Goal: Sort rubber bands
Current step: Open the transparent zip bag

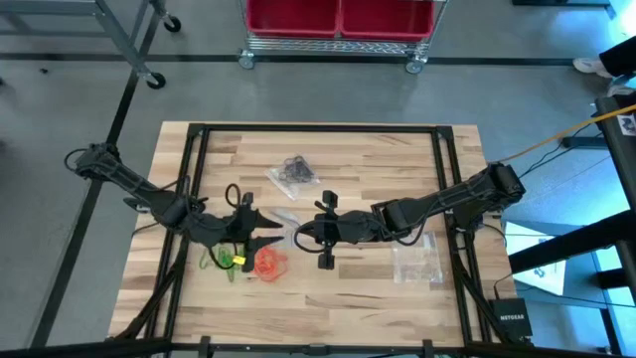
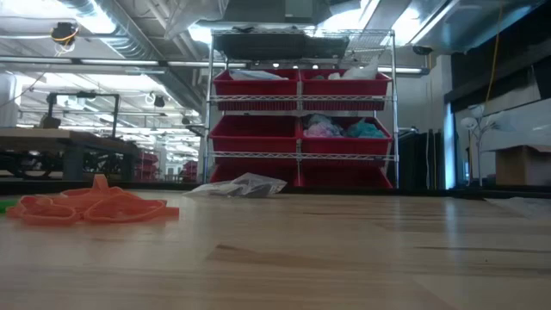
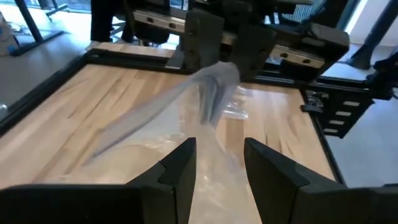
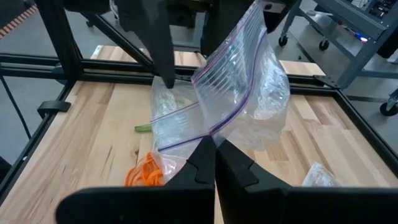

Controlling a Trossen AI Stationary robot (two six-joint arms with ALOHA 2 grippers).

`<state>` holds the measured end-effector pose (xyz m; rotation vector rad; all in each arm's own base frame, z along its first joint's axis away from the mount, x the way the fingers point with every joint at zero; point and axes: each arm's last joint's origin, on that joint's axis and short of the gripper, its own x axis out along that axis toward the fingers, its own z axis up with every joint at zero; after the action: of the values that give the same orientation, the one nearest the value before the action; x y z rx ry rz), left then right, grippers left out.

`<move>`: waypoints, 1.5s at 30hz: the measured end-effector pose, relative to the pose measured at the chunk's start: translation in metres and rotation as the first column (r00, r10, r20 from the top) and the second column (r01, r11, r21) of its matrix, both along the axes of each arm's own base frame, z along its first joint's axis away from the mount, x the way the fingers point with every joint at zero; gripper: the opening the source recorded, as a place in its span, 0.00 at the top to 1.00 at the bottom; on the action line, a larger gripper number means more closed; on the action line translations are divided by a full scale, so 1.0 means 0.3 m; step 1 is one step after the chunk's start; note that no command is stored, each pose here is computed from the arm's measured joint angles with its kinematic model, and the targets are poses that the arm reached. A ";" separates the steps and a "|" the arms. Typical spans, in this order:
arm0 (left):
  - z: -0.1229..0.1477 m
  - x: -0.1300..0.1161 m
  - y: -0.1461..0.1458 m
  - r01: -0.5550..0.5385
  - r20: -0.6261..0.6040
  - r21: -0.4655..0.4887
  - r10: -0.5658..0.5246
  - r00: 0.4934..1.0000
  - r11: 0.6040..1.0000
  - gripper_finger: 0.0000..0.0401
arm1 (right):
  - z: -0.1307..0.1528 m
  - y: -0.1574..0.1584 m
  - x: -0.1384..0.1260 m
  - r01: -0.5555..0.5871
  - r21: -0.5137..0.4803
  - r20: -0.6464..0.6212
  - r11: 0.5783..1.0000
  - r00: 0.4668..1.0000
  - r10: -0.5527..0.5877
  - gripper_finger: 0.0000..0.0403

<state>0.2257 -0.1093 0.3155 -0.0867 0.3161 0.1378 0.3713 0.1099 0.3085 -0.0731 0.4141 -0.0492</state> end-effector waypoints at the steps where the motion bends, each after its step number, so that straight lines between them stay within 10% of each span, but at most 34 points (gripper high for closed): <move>1: 0.000 0.002 0.003 -0.003 0.000 0.005 0.003 1.000 1.000 0.68 | 0.000 0.000 0.000 0.000 0.000 0.000 1.000 1.000 0.000 1.00; 45: -0.033 0.060 0.019 0.057 -0.039 0.045 -0.056 0.998 0.997 0.98 | -0.035 0.017 0.033 -0.053 0.026 0.009 0.998 0.999 0.052 1.00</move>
<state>0.2437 -0.1036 0.3055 -0.0294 0.3525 0.0908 0.3813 0.1150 0.2978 -0.0577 0.4038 0.0078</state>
